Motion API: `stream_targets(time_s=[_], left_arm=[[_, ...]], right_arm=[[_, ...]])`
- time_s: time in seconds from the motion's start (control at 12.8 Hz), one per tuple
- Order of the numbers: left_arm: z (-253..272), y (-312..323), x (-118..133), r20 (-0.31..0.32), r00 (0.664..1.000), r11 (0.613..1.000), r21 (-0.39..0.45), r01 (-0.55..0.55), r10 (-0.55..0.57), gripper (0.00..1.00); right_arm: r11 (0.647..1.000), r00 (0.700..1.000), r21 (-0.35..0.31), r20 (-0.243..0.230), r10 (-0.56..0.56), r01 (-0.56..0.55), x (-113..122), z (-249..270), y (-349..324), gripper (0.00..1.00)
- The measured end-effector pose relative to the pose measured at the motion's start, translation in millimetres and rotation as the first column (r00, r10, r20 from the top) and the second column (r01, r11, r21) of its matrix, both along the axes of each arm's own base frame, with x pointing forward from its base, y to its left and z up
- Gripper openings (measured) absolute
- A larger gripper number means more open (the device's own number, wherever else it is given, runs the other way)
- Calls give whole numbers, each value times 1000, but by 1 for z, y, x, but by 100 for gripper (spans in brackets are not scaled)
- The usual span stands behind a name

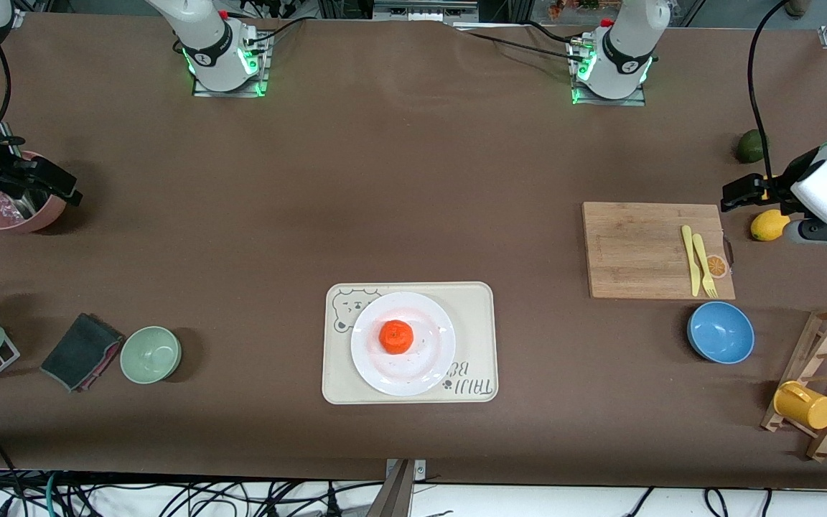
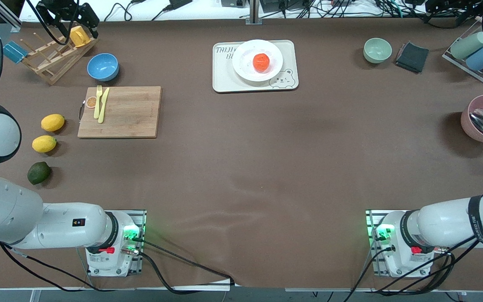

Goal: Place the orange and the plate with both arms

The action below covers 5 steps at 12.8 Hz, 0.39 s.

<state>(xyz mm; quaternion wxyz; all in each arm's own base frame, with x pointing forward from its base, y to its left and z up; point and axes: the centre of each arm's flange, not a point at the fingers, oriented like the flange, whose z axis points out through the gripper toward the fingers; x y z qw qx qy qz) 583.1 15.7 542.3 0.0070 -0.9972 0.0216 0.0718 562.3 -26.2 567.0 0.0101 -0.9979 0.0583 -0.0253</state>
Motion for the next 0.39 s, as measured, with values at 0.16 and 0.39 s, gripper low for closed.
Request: stream_targets(time_s=[0.16,0.39], left_arm=[[0,0,0,0,1000,1000,0,0,0,100],[0,0,0,0,1000,1000,0,0,0,100]], right_arm=[[1000,1000,0,-9,6,-6,0,-3,0,100],[998,998,-2,-26,61,-61,-2,-11,-10,100]])
